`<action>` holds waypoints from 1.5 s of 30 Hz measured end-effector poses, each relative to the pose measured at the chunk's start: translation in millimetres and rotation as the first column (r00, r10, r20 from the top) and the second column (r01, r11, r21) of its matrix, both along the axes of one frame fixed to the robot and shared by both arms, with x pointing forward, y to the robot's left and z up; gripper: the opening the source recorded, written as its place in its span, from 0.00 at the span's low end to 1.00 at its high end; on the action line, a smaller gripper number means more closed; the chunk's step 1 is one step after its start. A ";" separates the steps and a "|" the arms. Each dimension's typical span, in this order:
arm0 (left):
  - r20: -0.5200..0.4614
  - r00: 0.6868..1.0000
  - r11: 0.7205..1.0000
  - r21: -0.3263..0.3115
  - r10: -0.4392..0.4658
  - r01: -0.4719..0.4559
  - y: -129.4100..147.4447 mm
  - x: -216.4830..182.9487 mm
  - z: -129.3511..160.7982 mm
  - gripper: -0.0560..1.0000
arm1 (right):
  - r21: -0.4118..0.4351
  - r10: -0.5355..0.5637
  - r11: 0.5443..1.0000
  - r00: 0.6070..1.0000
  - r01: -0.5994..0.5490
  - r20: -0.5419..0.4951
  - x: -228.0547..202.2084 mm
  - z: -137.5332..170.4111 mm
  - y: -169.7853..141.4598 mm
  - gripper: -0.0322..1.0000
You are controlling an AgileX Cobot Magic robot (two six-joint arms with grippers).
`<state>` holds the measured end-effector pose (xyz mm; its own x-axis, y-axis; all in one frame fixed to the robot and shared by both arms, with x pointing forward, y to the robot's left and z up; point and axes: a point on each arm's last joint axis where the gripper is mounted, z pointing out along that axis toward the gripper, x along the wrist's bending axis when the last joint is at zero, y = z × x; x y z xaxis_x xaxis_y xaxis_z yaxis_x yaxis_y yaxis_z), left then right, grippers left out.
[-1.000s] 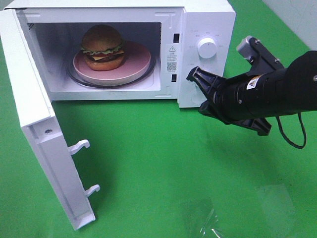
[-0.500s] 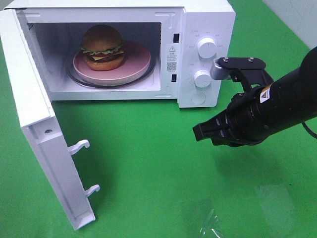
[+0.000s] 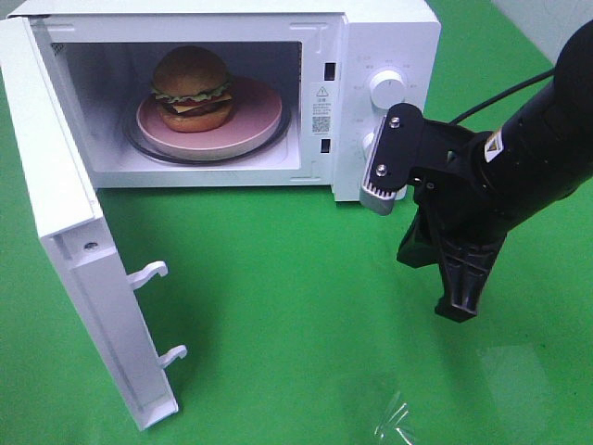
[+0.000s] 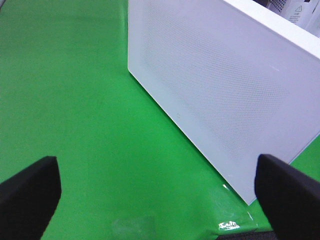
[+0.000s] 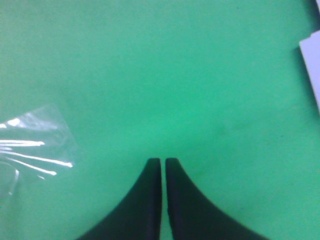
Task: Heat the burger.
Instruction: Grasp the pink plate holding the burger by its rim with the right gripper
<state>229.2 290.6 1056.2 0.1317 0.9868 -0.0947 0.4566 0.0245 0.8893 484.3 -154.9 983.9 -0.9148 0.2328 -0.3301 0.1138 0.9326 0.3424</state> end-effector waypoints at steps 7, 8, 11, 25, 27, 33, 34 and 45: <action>0.000 1.000 1.000 0.000 0.000 0.000 0.0 0.0 0.0 0.97 | -0.153 0.187 0.973 0.977 -0.170 0.099 7.6 7.1 -3.2 0.32; 0.000 1.000 1.000 0.000 0.000 0.000 0.0 0.0 0.0 0.97 | -0.162 0.195 0.971 0.975 -0.176 0.110 8.5 7.4 -3.4 0.38; 0.000 1.000 1.000 0.000 0.000 0.000 0.0 0.0 0.0 0.97 | -0.179 0.213 0.966 0.967 -0.188 0.137 10.5 8.6 -3.6 0.62; 0.000 1.000 1.000 0.000 0.000 0.000 0.0 0.0 0.0 0.97 | -0.193 0.291 0.950 0.917 -0.244 0.274 14.2 26.2 34.3 0.90; 0.000 1.000 1.000 0.000 0.000 0.000 0.0 0.0 0.0 0.97 | -0.201 0.305 0.946 0.906 -0.253 0.294 19.2 29.2 43.5 0.90; 0.000 1.000 1.000 0.000 0.000 0.000 0.0 0.0 0.0 0.97 | -0.205 0.329 0.940 0.886 -0.274 0.326 36.3 31.6 70.2 0.90; 0.000 1.000 1.000 0.000 0.000 0.000 0.0 0.0 0.0 0.97 | -0.203 0.332 0.939 0.883 -0.277 0.330 39.4 31.3 74.7 0.90; 0.000 1.000 1.000 0.000 0.000 0.000 0.0 0.0 0.0 0.97 | -0.188 0.360 0.932 0.862 -0.311 0.358 70.3 14.3 113.9 0.89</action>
